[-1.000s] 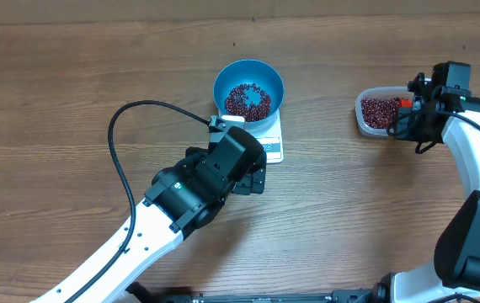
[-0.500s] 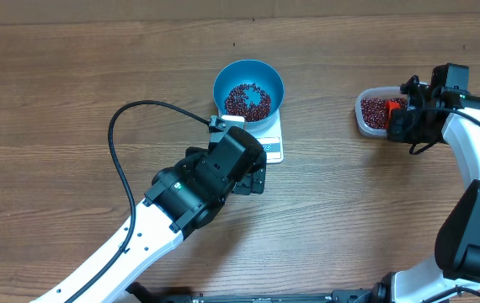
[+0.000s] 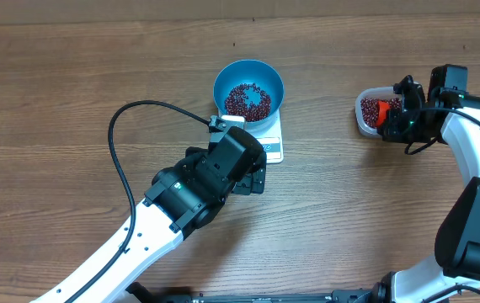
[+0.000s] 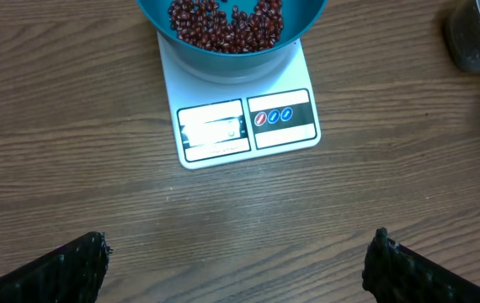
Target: Scoop item into bowl and weigh 150g on scale
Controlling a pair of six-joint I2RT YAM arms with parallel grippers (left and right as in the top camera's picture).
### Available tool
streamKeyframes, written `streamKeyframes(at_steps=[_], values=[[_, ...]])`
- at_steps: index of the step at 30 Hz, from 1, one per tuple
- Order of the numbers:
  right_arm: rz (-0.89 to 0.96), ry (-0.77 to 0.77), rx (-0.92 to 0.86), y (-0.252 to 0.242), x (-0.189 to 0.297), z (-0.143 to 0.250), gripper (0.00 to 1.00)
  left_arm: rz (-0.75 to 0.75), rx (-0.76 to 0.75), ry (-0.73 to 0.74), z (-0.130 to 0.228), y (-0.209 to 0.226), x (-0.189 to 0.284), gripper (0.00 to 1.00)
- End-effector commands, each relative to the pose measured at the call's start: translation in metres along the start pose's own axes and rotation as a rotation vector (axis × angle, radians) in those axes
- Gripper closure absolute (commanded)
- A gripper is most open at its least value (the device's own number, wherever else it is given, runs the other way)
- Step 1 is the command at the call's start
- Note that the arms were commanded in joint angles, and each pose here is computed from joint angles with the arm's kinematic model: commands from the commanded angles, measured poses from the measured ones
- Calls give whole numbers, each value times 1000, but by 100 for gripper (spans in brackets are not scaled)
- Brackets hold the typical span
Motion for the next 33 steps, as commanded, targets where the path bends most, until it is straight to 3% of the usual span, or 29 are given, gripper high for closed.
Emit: streamKeyframes(at_steps=[1, 21, 33], values=[[-54, 23, 14, 2, -12, 1, 96, -8, 11, -5, -1, 0, 0, 0], [-97, 19, 12, 1, -20, -1, 96, -8, 11, -5, -1, 0, 0, 1], [-210, -47, -96, -32, -5, -5, 96, -8, 11, -5, -1, 0, 0, 0]])
Point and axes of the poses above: each gripper's point midway between its finger pads, its own x axis back along the fingers, its own y axis along the line the jaws close on, z = x × y, the point moved 10 cm from there along x, back along the fingers, and after that the axes turned 9 degrees about -x, right-handed, at the moved point
